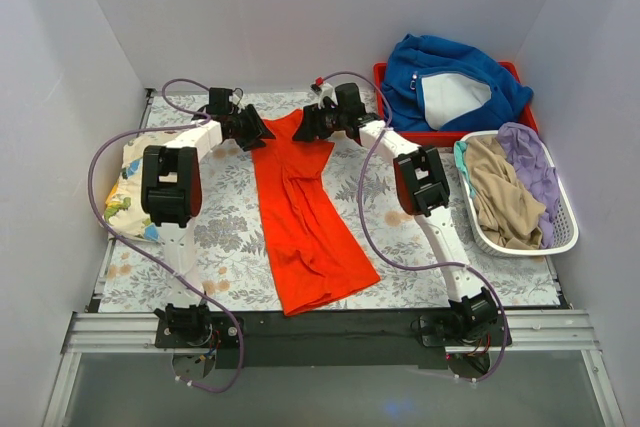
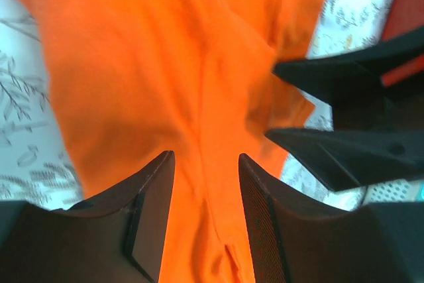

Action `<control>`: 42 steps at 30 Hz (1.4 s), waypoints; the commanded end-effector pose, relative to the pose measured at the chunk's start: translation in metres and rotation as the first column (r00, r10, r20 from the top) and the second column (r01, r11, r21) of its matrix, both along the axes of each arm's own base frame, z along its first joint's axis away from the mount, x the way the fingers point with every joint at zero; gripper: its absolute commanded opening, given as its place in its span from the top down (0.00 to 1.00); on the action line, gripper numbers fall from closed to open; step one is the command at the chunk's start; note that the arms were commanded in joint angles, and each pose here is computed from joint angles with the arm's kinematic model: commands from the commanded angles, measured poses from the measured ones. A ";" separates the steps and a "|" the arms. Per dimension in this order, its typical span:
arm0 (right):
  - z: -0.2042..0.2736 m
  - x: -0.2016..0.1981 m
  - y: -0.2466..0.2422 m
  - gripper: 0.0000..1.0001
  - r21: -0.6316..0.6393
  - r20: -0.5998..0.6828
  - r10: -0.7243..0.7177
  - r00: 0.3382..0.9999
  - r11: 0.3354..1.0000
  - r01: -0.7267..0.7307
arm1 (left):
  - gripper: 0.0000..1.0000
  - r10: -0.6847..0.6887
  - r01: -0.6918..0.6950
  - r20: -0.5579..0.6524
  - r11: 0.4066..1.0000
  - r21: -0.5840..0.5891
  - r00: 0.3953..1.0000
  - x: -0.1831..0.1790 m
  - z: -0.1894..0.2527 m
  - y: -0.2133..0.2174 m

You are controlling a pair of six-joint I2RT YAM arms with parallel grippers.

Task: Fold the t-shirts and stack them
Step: Fold the tshirt

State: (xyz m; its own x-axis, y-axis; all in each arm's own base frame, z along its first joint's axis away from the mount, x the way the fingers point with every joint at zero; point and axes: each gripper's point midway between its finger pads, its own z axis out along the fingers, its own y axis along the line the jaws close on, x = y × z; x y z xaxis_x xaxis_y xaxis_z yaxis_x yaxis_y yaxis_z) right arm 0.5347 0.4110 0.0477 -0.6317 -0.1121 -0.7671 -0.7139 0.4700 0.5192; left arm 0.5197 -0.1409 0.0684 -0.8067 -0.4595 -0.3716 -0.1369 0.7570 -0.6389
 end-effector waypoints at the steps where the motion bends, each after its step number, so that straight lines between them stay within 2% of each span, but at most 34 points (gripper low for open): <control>1: -0.015 0.009 -0.025 0.28 -0.107 0.017 -0.081 0.997 0.991 0.083 | 0.58 0.000 0.001 -0.016 0.999 0.054 1.000 0.007 -0.013 0.004; 9: -0.016 0.011 -0.050 0.28 -0.222 0.039 -0.158 0.987 0.961 0.162 | 0.58 0.029 -0.011 -0.107 0.986 0.167 0.994 0.011 -0.061 0.021; 18: -0.030 0.002 -0.075 0.28 -0.312 0.047 -0.198 0.979 0.928 0.203 | 0.58 0.009 0.011 -0.074 0.965 0.260 0.997 0.028 -0.059 0.034; 26: -0.015 0.022 -0.109 0.28 -0.355 0.129 -0.277 0.952 0.884 0.305 | 0.58 -0.083 0.089 -0.034 0.971 0.221 0.996 0.039 -0.050 0.021; 32: 0.034 0.039 -0.108 0.28 -0.273 0.197 -0.238 0.951 0.918 0.287 | 0.58 -0.149 0.146 0.012 0.980 0.136 0.989 0.041 -0.030 0.000; 34: 0.042 0.027 -0.105 0.28 -0.260 0.193 -0.208 0.959 0.931 0.254 | 0.58 -0.161 0.152 0.063 0.980 0.125 0.985 0.047 -0.013 -0.005; 36: 0.074 0.016 -0.103 0.27 -0.228 0.216 -0.187 0.958 0.945 0.236 | 0.57 -0.161 0.148 0.113 0.982 0.116 0.980 0.056 0.002 -0.010; 37: 0.065 0.002 -0.105 0.27 -0.239 0.179 -0.170 0.969 0.948 0.210 | 0.57 -0.161 0.148 0.119 0.983 0.113 0.980 0.059 0.003 -0.011; 38: 0.090 -0.009 -0.104 0.27 -0.210 0.194 -0.154 0.969 0.958 0.194 | 0.57 -0.157 0.139 0.166 0.984 0.111 0.974 0.072 0.021 -0.013; 40: 0.091 -0.034 -0.105 0.27 -0.231 0.162 -0.139 0.977 0.957 0.175 | 0.57 -0.159 0.144 0.140 0.983 0.110 0.977 0.078 0.012 -0.014; 42: 0.086 -0.073 -0.110 0.28 -0.242 0.104 -0.104 0.989 0.962 0.126 | 0.57 -0.160 0.144 0.156 0.984 0.105 0.975 0.087 0.024 -0.016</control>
State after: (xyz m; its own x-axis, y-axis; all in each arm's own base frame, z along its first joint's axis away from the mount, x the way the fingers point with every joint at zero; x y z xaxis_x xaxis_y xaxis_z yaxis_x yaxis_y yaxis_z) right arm 0.5035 0.2870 0.0835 -0.6319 -0.2190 -0.7434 -0.6041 0.7401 0.2955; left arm 0.5925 -0.1491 0.0589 -0.8154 -0.3027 -0.4934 0.0285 0.8303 -0.5565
